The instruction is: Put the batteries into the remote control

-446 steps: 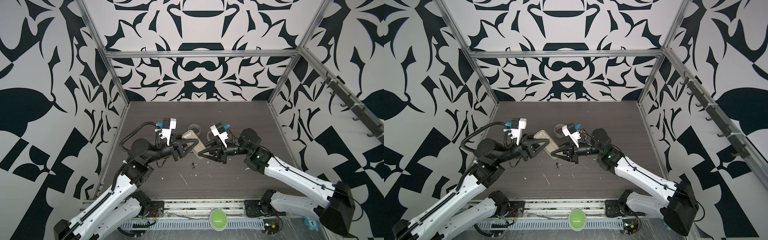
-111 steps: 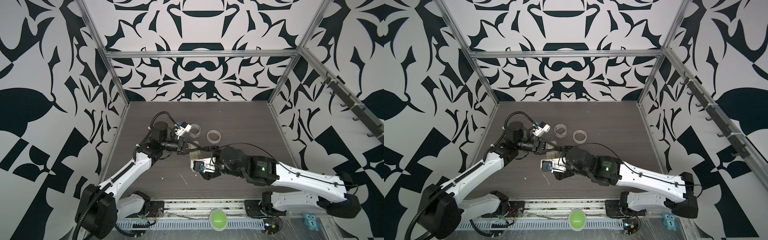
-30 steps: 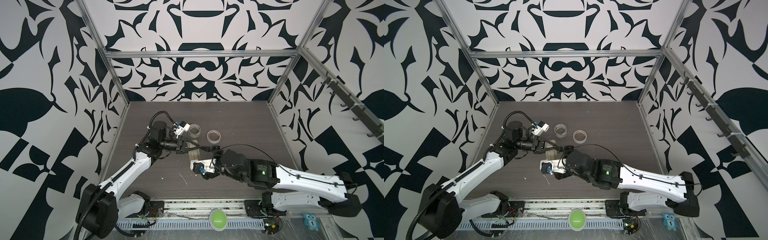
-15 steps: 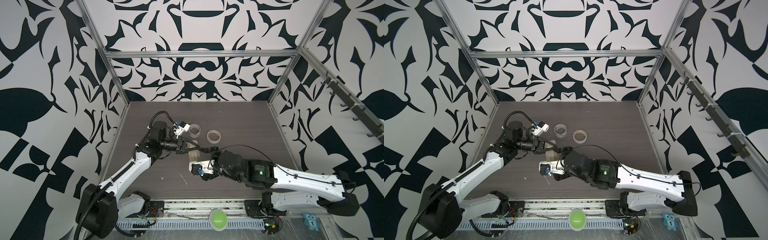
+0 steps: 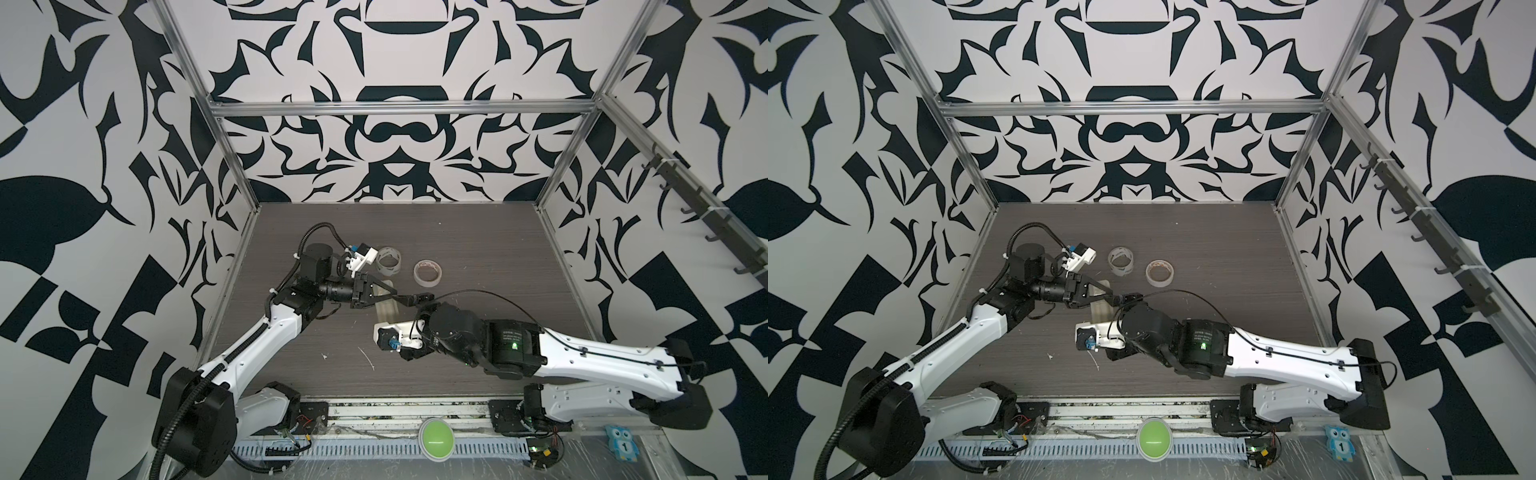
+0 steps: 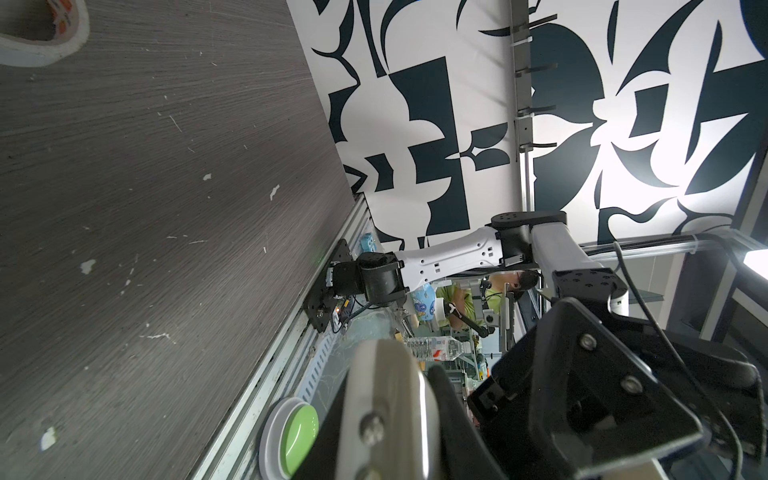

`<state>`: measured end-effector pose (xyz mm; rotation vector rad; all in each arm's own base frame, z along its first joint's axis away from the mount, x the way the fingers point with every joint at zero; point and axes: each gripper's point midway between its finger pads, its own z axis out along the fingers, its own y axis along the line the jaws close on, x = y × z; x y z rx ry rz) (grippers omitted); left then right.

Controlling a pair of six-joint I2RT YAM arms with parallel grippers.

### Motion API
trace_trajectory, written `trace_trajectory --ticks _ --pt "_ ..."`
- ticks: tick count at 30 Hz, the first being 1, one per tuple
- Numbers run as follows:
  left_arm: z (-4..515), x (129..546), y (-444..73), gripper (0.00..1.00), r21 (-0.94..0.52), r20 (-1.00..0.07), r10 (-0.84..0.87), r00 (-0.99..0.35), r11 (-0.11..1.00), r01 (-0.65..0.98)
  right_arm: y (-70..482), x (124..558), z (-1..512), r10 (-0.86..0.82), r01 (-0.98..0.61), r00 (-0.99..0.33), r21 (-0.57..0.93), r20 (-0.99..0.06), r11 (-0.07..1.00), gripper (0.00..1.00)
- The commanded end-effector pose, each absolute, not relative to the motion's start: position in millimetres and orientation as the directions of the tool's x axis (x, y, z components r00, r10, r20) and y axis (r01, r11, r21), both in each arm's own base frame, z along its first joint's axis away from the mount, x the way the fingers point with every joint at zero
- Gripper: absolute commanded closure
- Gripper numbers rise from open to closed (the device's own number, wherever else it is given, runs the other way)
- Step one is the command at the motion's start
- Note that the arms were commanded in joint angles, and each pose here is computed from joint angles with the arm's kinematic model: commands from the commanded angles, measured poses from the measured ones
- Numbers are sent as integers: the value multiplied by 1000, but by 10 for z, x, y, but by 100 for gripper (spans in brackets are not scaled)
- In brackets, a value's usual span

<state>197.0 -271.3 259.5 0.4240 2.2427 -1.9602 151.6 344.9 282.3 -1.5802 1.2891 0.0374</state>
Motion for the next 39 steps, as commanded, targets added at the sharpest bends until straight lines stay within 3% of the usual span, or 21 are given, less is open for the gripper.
trace_trajectory --ticks 1,22,39 --pt "2677 1859 -2708 100 -952 -281 162 -946 77 296 3414 1630 2898 -727 -688 406 -708 -555 156 17" --pt "2666 1891 -2718 100 -954 -273 162 -948 79 288 3396 1773 3119 -709 -624 380 -730 -595 278 19" --pt "2640 1896 -2715 100 -955 -270 159 -950 84 285 3387 1728 3221 -673 -620 393 -721 -627 310 20"
